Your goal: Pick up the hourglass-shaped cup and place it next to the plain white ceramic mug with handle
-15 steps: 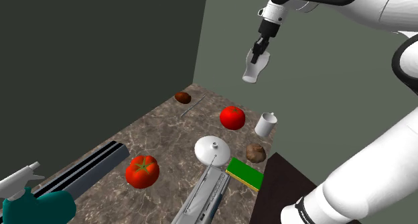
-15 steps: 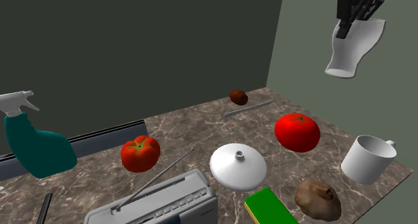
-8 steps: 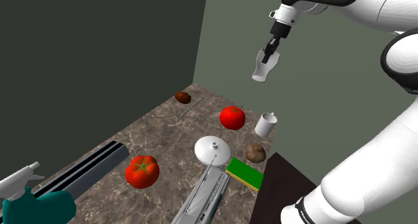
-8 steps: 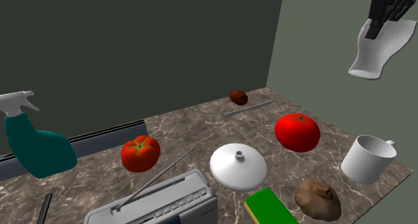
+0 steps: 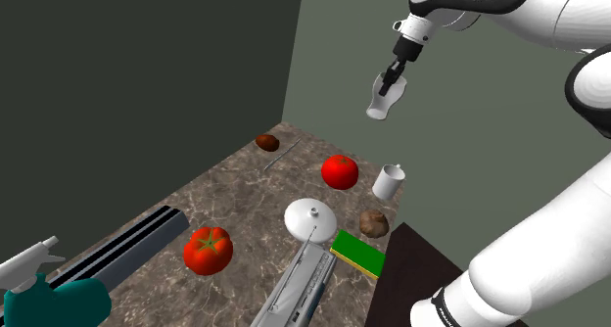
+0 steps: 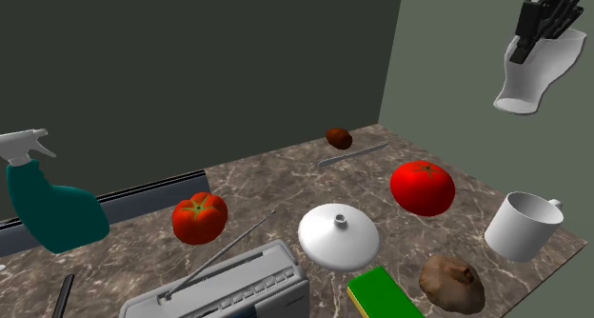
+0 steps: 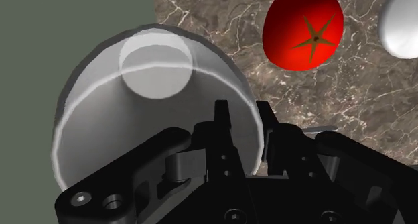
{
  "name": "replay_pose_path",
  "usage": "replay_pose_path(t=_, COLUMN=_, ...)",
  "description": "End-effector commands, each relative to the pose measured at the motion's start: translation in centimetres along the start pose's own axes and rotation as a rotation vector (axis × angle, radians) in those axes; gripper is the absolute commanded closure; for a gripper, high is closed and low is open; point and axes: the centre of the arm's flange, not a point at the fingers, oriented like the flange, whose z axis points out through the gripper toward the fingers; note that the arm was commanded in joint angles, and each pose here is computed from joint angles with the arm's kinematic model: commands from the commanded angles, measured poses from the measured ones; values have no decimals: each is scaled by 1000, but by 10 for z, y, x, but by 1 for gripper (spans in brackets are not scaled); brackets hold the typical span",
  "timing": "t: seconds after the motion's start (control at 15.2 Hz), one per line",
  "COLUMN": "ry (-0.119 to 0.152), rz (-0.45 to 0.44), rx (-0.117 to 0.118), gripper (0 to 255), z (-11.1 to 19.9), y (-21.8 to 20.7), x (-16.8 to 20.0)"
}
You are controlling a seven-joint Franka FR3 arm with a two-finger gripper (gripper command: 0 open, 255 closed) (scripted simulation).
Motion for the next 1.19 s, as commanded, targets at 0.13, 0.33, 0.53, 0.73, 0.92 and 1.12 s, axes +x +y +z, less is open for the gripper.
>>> replay_pose_path(t=0.13, ry=-67, rz=30, rx=-13, gripper=255, z=44, y=24, x=-13)
replay_pose_path(t=0.33, ry=-67, rz=30, rx=-13, gripper=255, z=60, y=26, x=-14)
replay_pose_path(t=0.53, ry=-67, rz=30, rx=-13, gripper=255, z=75, y=27, x=-16)
replay_pose_path(t=0.73, ry=-67, rz=30, rx=-13, gripper=255, z=91, y=29, x=-18)
replay_pose_path(t=0.92, ry=-67, rz=30, rx=-13, gripper=255, z=107, y=31, x=-19)
replay_pose_path(t=1.12, ry=-67, rz=30, rx=-13, gripper=255, z=122, y=32, x=-21)
